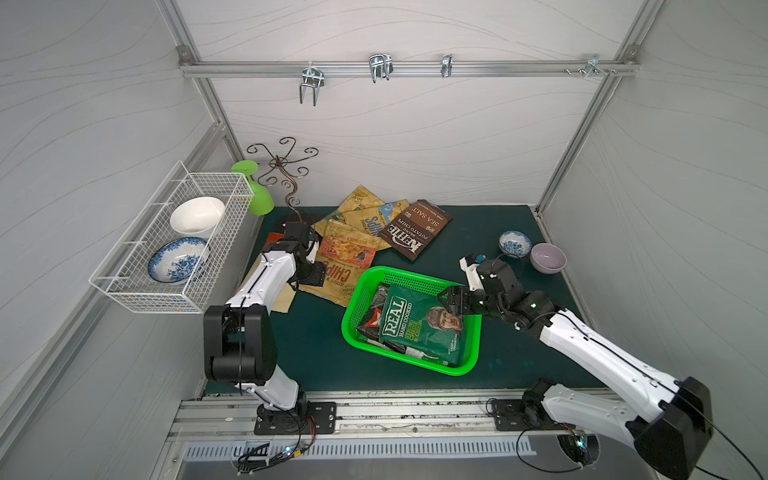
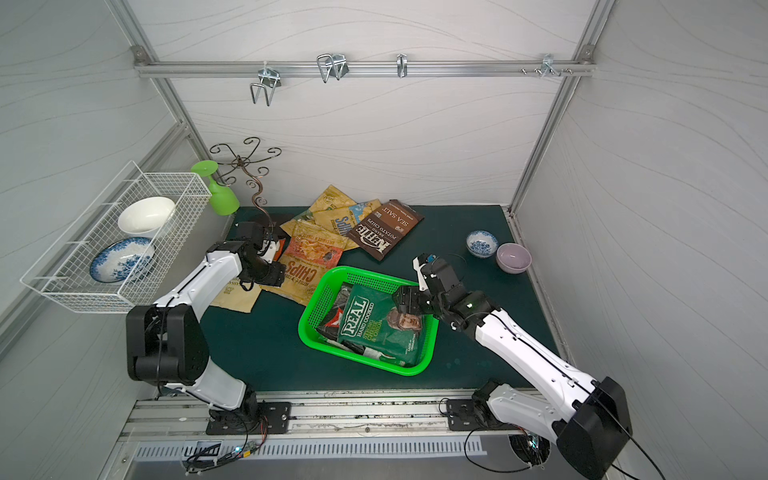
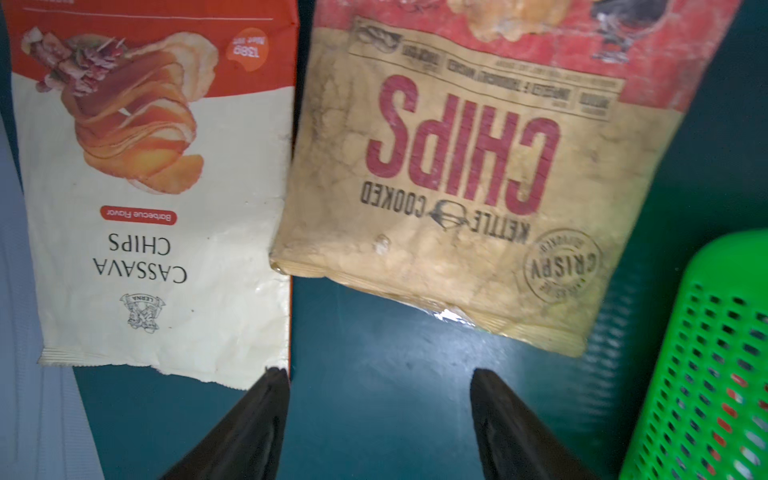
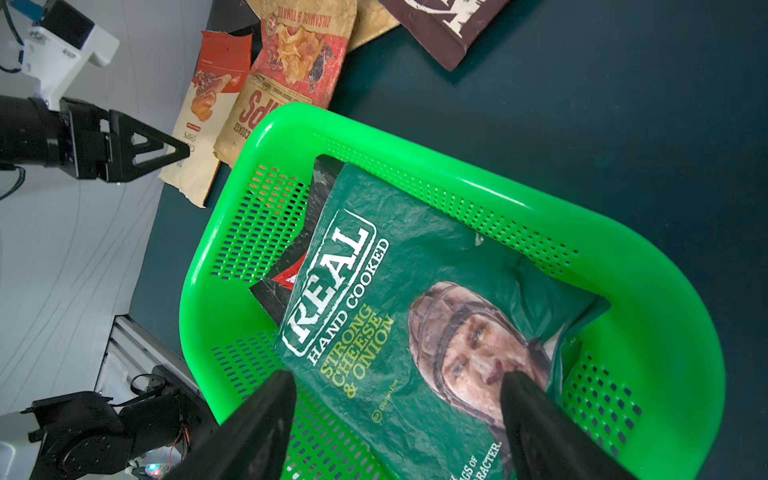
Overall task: Put the potato chips into the basket
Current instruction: Pick up the potato chip from the center of the board.
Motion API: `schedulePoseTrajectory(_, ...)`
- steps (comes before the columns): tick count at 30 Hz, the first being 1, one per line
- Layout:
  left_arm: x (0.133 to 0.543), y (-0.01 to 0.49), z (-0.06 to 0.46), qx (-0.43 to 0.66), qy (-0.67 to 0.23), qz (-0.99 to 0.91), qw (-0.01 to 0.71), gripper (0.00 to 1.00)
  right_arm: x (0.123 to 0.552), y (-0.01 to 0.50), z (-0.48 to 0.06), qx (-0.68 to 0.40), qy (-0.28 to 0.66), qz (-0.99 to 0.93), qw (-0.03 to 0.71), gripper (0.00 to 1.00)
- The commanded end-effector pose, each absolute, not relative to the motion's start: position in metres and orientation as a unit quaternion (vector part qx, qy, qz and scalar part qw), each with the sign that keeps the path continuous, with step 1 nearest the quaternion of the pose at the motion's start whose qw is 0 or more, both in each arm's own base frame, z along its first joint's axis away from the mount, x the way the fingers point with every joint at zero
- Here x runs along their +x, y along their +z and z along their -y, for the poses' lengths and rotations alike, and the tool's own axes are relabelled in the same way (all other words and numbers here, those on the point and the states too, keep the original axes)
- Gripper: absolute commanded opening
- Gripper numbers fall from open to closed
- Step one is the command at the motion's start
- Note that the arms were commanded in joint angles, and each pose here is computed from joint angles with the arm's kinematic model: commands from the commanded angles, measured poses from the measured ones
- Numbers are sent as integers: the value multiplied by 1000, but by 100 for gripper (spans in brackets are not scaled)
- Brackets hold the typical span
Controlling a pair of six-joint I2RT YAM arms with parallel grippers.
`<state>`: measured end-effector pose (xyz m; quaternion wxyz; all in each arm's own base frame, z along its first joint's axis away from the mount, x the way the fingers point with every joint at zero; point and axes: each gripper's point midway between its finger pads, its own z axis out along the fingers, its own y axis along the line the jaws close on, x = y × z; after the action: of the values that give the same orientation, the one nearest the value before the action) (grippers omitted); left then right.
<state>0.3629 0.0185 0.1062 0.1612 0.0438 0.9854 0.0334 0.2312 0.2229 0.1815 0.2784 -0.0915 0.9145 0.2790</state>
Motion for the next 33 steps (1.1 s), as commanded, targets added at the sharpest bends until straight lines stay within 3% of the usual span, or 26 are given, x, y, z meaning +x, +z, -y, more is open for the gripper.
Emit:
schedulePoseTrajectory(1, 389, 108, -29, 44, 48, -981, 183, 72, 230, 190, -225, -89, 299, -906, 286, 81)
schedulePoseTrajectory(15, 402, 63, -29, 66, 6, -990, 127, 73, 223, 193, -225, -88, 314, -901, 285, 80)
schedulePoseTrajectory(33, 427, 51, -34, 75, -9, -990, 121, 70, 218, 196, -231, -95, 325, -898, 281, 78)
